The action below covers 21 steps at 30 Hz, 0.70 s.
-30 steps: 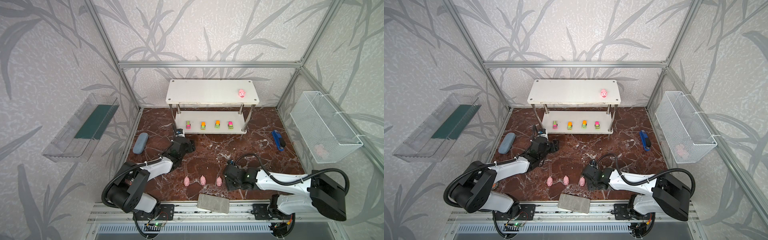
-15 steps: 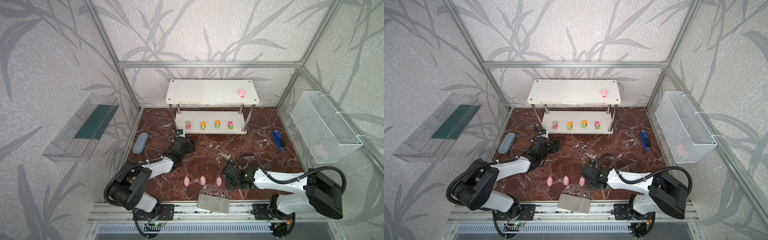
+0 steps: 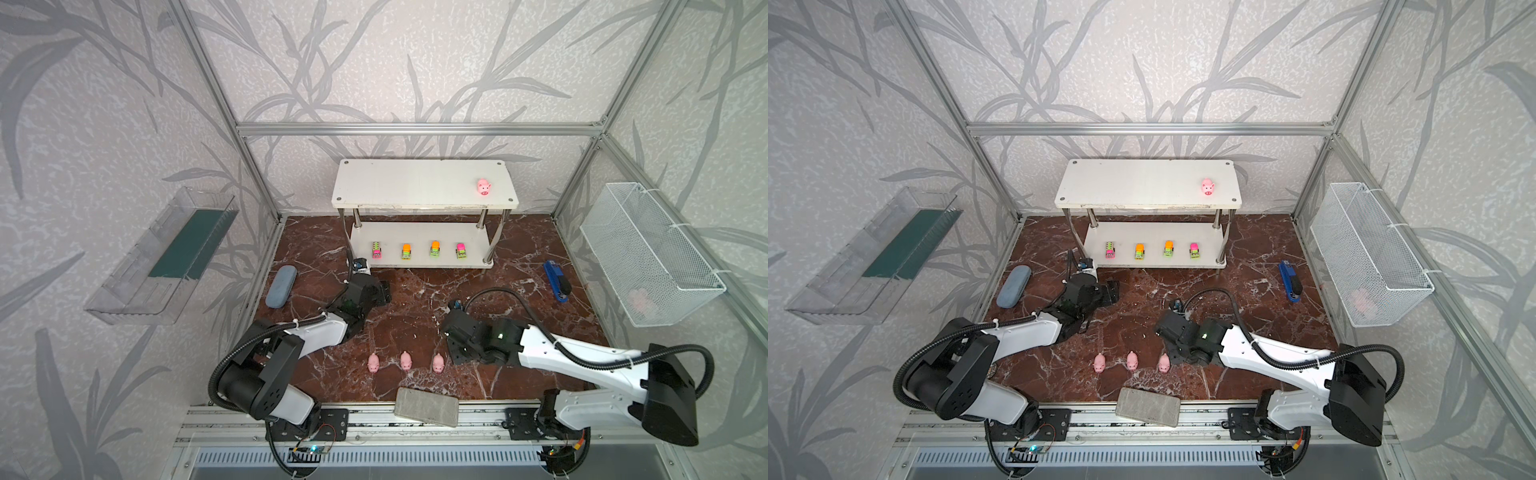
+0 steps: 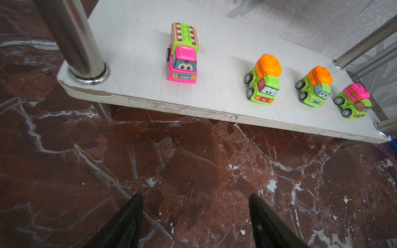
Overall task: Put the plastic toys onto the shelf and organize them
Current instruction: 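Lift the pink pig and carry it onto the top shelf with the right gripper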
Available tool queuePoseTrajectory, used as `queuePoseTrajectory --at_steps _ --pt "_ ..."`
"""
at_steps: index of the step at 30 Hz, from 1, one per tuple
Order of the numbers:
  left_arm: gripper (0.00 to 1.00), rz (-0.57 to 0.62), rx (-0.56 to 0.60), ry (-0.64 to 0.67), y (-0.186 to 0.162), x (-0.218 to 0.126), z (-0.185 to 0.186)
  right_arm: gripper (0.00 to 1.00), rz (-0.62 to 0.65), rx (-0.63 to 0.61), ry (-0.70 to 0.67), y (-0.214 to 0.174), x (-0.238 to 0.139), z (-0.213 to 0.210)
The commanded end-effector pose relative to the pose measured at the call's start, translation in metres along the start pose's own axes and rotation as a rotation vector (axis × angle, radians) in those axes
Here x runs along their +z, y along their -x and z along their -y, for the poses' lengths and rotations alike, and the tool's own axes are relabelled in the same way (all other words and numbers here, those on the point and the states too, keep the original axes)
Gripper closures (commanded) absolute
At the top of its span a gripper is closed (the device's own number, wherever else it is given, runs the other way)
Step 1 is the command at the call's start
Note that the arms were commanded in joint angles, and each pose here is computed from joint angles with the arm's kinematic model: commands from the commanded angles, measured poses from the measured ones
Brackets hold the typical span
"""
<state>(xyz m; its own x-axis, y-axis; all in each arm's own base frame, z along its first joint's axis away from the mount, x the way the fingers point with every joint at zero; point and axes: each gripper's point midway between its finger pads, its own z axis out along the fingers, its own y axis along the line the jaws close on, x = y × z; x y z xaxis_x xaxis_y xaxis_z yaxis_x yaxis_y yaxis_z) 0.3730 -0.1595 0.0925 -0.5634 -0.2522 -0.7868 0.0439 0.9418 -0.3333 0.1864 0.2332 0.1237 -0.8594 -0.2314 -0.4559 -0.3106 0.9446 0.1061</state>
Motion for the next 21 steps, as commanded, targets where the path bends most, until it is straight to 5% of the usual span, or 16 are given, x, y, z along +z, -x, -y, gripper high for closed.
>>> queuePoseTrajectory --at_steps 1,12,21 --pt "0.24 0.019 -0.017 -0.02 0.008 0.003 0.007 0.65 0.078 -0.091 -0.028 0.047 -0.04 0.009" --pt "0.24 0.002 -0.027 -0.035 -0.002 0.006 0.006 0.65 0.376 -0.191 -0.019 0.212 -0.128 0.002" --pt "0.24 0.009 -0.036 -0.056 -0.001 0.001 0.008 0.65 0.488 -0.164 -0.064 0.318 -0.15 0.027"
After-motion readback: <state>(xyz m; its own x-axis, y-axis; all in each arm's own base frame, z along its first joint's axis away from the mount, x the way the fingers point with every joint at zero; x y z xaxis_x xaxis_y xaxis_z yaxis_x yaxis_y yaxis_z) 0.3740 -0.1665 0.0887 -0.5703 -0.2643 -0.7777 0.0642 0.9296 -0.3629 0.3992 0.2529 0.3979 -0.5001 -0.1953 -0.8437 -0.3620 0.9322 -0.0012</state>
